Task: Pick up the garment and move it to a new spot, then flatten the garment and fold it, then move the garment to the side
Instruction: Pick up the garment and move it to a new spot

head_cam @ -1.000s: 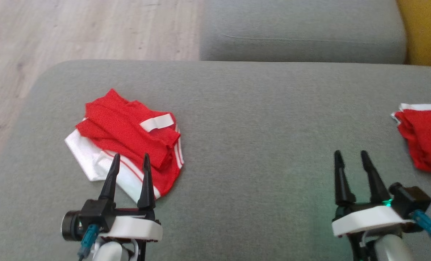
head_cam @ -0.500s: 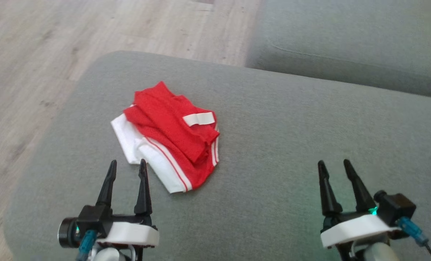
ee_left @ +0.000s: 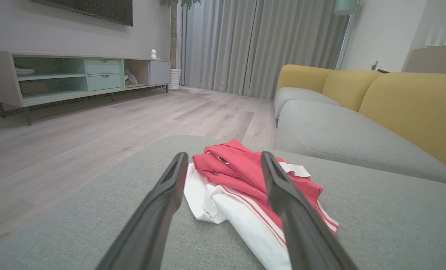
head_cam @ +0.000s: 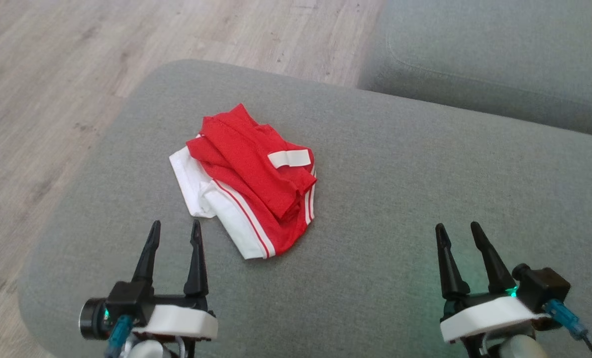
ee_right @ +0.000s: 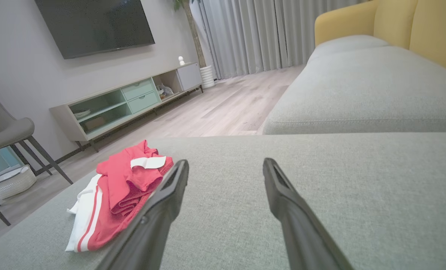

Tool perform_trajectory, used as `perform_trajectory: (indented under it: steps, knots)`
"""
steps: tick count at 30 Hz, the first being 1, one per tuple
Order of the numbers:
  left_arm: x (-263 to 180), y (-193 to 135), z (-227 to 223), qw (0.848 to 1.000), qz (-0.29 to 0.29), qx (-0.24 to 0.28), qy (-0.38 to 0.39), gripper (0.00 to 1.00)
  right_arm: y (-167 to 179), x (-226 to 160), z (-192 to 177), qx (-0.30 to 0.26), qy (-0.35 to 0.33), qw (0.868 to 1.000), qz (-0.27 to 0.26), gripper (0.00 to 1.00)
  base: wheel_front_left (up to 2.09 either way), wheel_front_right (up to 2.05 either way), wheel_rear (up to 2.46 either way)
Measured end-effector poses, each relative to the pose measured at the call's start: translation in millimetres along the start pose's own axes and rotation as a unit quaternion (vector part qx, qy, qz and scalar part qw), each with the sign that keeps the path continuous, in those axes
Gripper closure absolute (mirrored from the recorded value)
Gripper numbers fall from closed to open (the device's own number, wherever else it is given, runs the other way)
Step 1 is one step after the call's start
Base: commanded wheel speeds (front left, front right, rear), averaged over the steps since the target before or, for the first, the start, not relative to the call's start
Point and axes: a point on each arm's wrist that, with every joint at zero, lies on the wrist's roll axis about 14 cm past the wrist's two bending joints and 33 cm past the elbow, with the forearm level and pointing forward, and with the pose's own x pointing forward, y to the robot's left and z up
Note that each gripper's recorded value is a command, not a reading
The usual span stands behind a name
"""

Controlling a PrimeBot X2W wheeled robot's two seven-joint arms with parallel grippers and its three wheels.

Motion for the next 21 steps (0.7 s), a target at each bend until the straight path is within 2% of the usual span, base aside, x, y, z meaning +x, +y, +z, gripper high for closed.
perform_trajectory:
  steps: [5,11,16,21]
  knots:
    - [9,-12,-14,0.999,-0.03,0.016,0.024,0.0,-14,-1,-6,0.003,0.007,1.0,-0.019,0.0,0.0,0.0,0.0]
    - [45,-49,-25,0.991,-0.112,0.048,0.049,0.0,-37,4,-14,0.004,0.015,0.999,-0.046,0.0,0.0,0.0,0.0]
    - [75,-81,-46,0.976,-0.173,0.087,0.102,0.0,-53,14,-18,0.008,0.016,0.998,-0.061,0.0,0.0,0.0,0.0]
    - [91,-105,-78,0.954,-0.223,0.12,0.164,0.0,-70,19,-27,0.014,0.024,0.996,-0.08,0.0,0.0,0.0,0.0]
